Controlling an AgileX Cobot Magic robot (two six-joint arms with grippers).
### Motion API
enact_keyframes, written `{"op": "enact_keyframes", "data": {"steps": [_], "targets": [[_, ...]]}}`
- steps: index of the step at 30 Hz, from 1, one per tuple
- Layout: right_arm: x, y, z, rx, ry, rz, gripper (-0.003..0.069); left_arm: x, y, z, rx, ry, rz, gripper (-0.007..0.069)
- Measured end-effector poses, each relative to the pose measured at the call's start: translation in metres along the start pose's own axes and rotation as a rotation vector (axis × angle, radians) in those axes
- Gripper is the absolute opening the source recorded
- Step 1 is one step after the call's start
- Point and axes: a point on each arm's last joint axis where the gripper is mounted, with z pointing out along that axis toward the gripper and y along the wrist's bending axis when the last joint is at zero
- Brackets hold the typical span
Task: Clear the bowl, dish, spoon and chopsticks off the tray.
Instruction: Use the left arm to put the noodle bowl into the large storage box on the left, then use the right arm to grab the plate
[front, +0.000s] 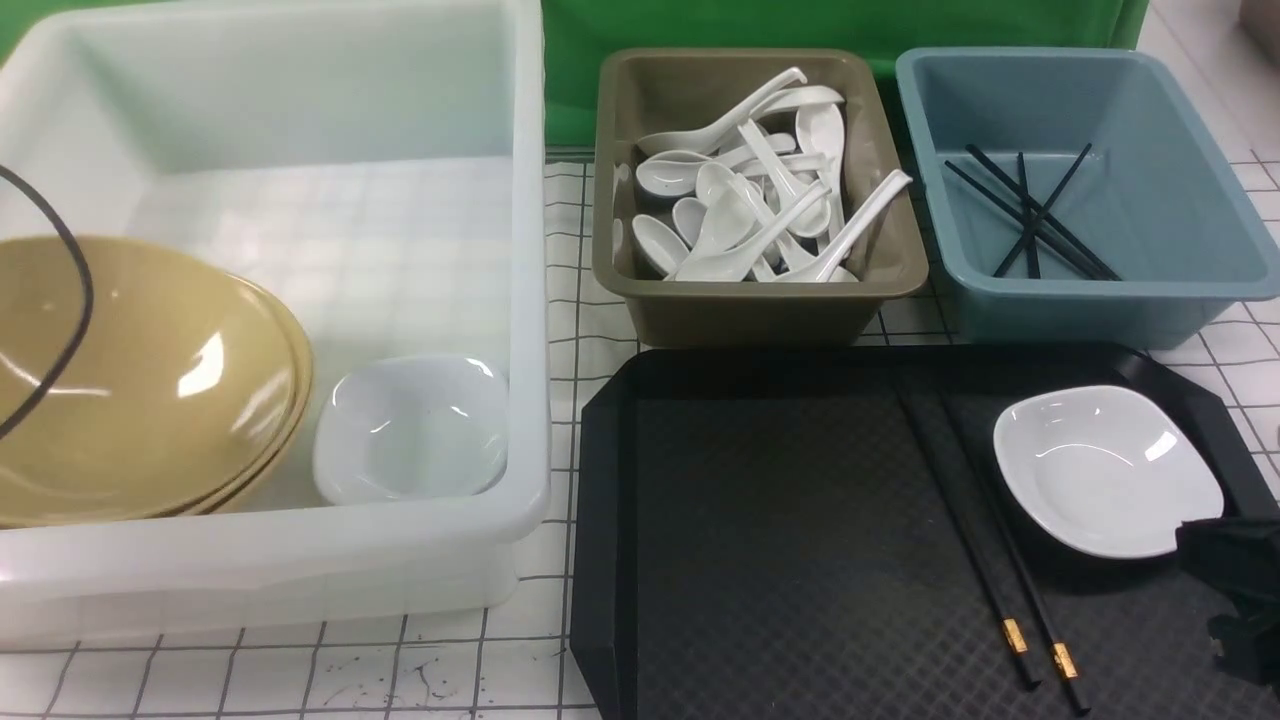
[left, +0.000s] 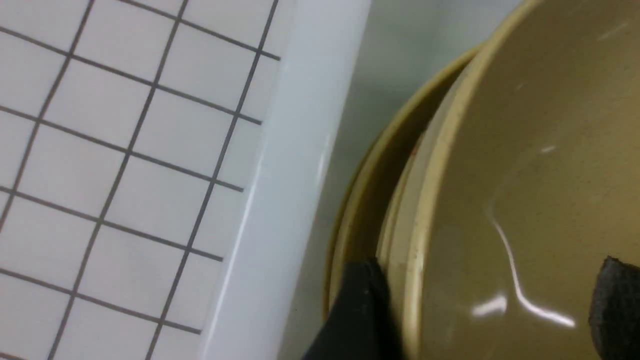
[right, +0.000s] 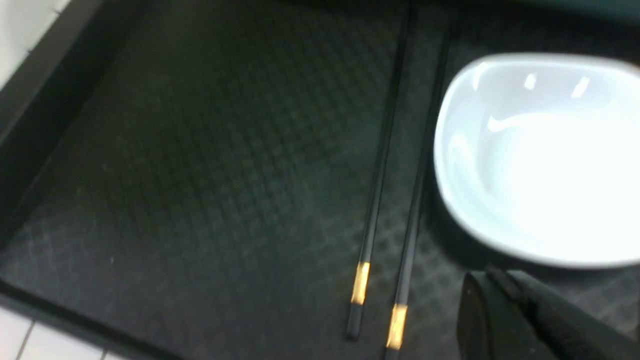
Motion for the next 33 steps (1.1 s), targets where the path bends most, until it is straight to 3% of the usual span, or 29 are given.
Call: {"op": "enact_keyframes", "data": {"steps": [3,7,10,14,18,22,24,26,29,33], "targets": [[0.002,0.000,0.011,-0.025,0.116,0.032,0.0059,-0.001,-0.004,-0.020,-0.007,-0.058,0.005,0.0575],[-0.001,0.000,0.019,-0.047,0.211,0.040,0.0099,-0.003,-0.011,-0.049,-0.005,-0.136,0.005,0.0584],[-0.015,-0.005,0.031,-0.029,0.279,0.040,0.0204,0.002,-0.026,-0.091,0.042,-0.253,0.007,0.0545],[-0.034,-0.014,0.036,0.038,0.326,0.009,0.0314,0.013,-0.049,-0.125,0.080,-0.350,0.096,0.0442],[-0.050,-0.020,0.045,0.081,0.350,0.009,0.0353,0.026,-0.076,-0.137,0.102,-0.349,0.256,0.0260],[-0.054,-0.028,0.054,0.146,0.363,-0.042,0.0330,0.033,-0.096,-0.133,0.149,-0.310,0.285,0.0083],[-0.053,-0.033,0.062,0.169,0.383,-0.059,0.0293,0.041,-0.108,-0.131,0.199,-0.306,0.321,0.0031],[-0.052,-0.035,0.065,0.177,0.392,-0.065,0.0274,0.046,-0.113,-0.129,0.220,-0.306,0.340,0.0019],[-0.051,-0.044,0.095,0.183,0.425,-0.065,0.0127,0.081,-0.137,-0.124,0.343,-0.309,0.509,-0.0007],[-0.049,-0.048,0.125,0.169,0.444,-0.037,0.0042,0.109,-0.139,-0.120,0.372,-0.323,0.651,-0.0008]]}}
